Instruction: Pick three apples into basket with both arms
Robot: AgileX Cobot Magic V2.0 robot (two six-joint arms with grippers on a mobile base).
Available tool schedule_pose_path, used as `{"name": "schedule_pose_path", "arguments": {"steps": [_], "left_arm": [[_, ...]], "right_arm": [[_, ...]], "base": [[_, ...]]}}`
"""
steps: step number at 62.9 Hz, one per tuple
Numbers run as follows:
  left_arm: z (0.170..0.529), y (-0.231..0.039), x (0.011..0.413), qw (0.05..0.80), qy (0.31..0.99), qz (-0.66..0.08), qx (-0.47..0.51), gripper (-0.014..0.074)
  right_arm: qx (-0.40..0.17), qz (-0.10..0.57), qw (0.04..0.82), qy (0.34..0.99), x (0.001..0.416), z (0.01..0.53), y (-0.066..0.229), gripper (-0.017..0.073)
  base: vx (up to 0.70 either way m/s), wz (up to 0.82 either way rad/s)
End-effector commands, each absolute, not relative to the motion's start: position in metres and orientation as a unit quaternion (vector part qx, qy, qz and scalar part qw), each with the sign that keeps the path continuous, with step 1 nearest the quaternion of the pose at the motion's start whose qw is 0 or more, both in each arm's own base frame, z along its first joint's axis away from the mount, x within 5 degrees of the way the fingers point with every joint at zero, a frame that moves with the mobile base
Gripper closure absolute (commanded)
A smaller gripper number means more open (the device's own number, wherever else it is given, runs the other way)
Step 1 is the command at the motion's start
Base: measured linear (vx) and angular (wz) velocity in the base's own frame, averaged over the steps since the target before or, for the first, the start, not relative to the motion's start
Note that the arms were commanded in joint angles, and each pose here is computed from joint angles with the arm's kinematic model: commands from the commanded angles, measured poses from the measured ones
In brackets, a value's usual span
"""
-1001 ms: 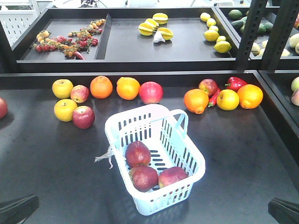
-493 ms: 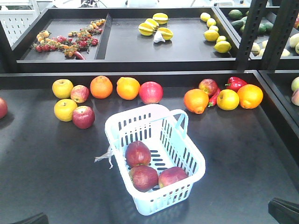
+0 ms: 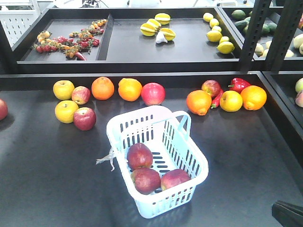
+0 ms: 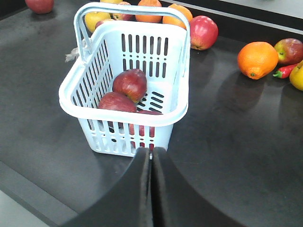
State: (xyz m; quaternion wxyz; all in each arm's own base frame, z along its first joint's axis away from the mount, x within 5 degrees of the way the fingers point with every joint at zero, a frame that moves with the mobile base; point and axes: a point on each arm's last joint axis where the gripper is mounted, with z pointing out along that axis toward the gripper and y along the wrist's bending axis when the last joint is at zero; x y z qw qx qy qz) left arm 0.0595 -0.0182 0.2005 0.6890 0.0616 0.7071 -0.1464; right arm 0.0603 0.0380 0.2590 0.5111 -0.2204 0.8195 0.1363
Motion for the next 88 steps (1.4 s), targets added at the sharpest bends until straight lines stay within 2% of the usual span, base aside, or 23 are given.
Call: {"name": "schedule_pose_path", "arguments": {"steps": [1,31,88], "left_arm": [[0.194,-0.013,0.055,0.707,0.697,-0.108,0.05,0.0601],[0.198,0.003,0.057,0.727,0.685,-0.01,-0.048,0.0601],[0.198,0.003,0.057,0.727,0.685,-0.008,-0.049,0.0601]], "right_arm": [[-0.207,0.137,0.543,0.802,0.064,0.272,0.038,0.0564],[-0.207,0.137,0.543,0.802,0.064,0.272,0.038,0.0564],[-0.207,0.137,0.543,0.802,0.064,0.272,0.038,0.0564]], "base": [[0.0,0.0],[0.0,0.0],[0.0,0.0]]}}
